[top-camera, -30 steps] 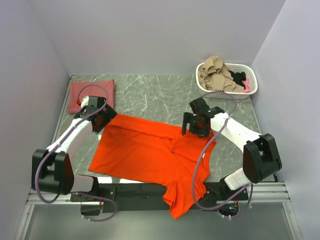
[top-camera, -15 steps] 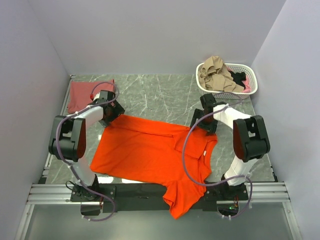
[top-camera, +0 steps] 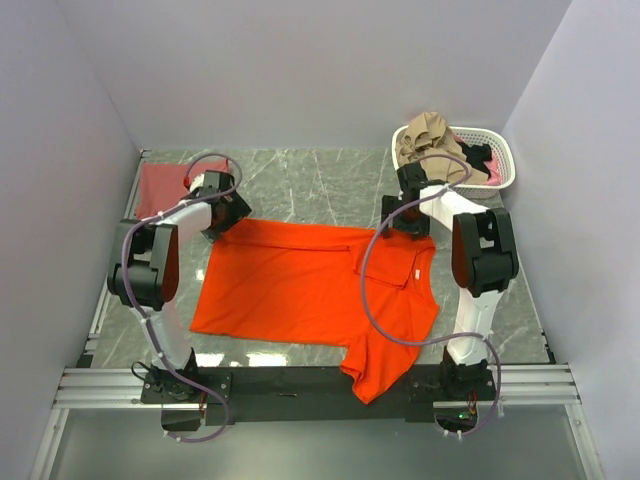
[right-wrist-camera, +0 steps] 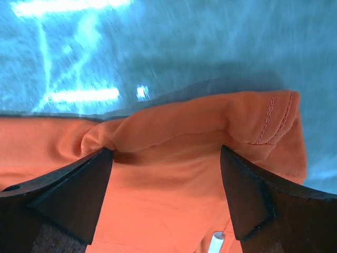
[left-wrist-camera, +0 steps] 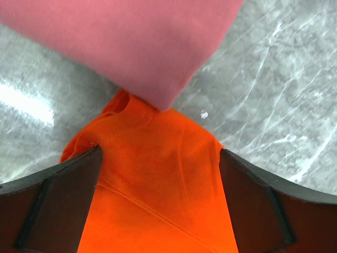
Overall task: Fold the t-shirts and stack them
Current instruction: Fold the tshirt
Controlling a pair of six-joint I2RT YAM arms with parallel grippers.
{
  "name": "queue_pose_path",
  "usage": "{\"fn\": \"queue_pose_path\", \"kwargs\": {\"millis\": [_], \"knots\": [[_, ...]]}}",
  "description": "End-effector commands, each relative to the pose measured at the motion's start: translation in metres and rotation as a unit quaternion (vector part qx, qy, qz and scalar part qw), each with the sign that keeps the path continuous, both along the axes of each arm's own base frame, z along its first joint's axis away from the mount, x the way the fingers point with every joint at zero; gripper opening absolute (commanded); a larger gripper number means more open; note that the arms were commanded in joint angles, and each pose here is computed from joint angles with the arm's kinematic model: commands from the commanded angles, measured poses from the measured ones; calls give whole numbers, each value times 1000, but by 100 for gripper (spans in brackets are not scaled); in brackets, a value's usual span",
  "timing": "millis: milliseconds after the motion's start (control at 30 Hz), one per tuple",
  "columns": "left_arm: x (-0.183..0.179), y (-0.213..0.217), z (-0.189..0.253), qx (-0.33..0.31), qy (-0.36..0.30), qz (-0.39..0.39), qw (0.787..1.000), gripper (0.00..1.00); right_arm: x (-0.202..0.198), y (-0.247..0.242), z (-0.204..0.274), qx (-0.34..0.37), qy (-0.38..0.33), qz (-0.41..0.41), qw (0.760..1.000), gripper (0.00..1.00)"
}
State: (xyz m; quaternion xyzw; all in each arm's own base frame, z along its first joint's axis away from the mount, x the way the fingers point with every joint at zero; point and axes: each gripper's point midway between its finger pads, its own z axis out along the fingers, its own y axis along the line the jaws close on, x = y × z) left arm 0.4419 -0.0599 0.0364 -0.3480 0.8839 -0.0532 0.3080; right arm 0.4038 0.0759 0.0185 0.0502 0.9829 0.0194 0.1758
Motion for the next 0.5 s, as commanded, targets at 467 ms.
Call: {"fn": "queue_pose_path", "kwargs": {"millis": [467], "knots": [[15,19,-6,32,6,31,999,99,62,1,4,-27,-64,134,989,89]]}}
